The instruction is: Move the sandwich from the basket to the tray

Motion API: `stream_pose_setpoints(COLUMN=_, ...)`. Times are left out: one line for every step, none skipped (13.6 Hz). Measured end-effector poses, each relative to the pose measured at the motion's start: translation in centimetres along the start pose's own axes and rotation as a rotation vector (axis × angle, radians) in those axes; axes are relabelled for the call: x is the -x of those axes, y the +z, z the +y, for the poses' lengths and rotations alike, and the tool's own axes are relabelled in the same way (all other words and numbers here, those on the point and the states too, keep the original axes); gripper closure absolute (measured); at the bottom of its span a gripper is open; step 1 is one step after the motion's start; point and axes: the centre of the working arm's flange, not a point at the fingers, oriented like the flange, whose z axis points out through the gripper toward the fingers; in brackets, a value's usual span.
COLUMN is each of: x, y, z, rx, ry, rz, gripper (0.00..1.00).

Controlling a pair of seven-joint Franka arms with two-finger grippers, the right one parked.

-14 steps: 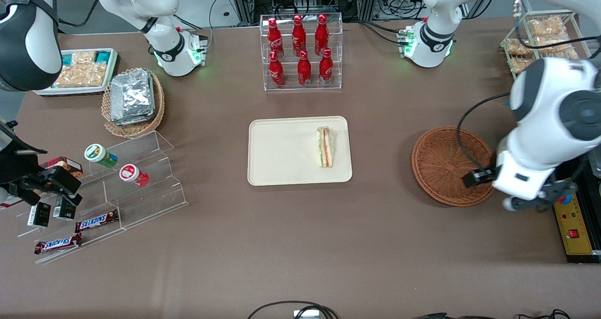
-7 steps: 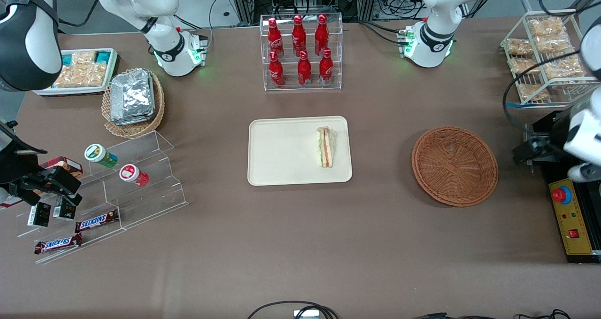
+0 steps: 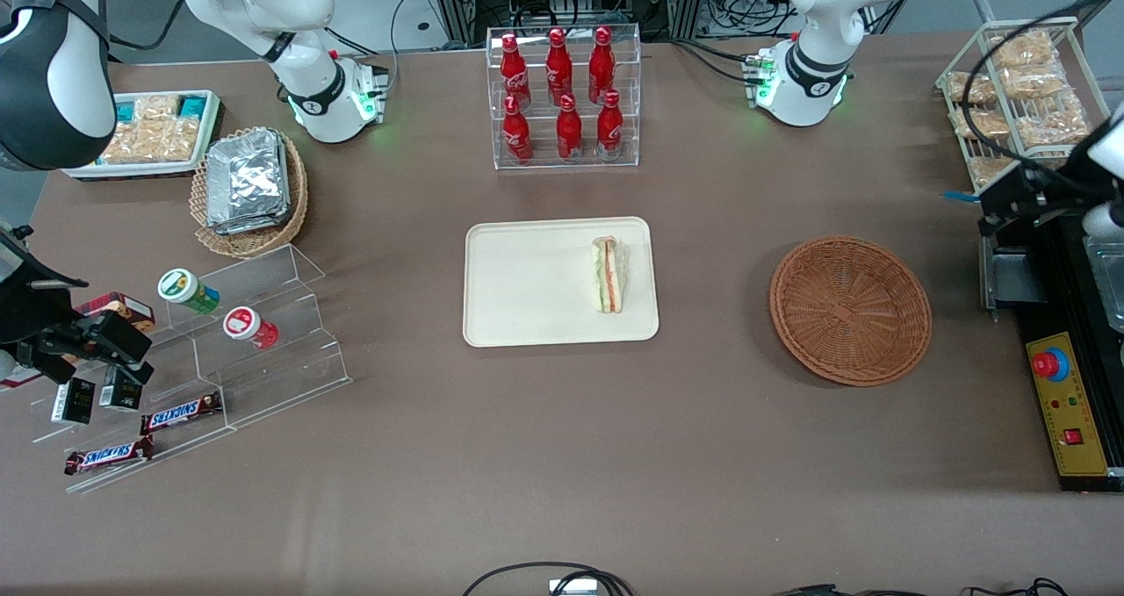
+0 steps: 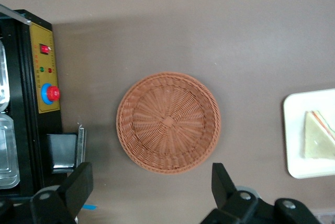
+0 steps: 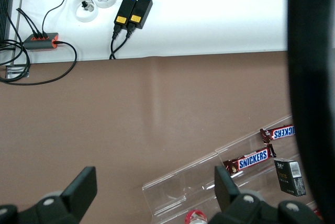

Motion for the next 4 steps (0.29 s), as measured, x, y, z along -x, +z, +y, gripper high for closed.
stream_pose_setpoints(x=0.3, y=-0.3, z=0.8, rx=0.004, ry=0.014, rz=-0.003, gripper=0.0)
stream_pose_setpoints(x=0.5, y=-0.5, z=1.5, rx=0.008, ry=0.026, rz=-0.006, gripper=0.0)
stream_pose_setpoints(x=0.6, y=-0.4, z=1.9, rx=0.012, ry=0.032, rz=-0.011, gripper=0.0)
stream_pose_setpoints(x=0.6, y=-0.4, z=1.8, rx=0.023, ry=0.029, rz=-0.014, gripper=0.0)
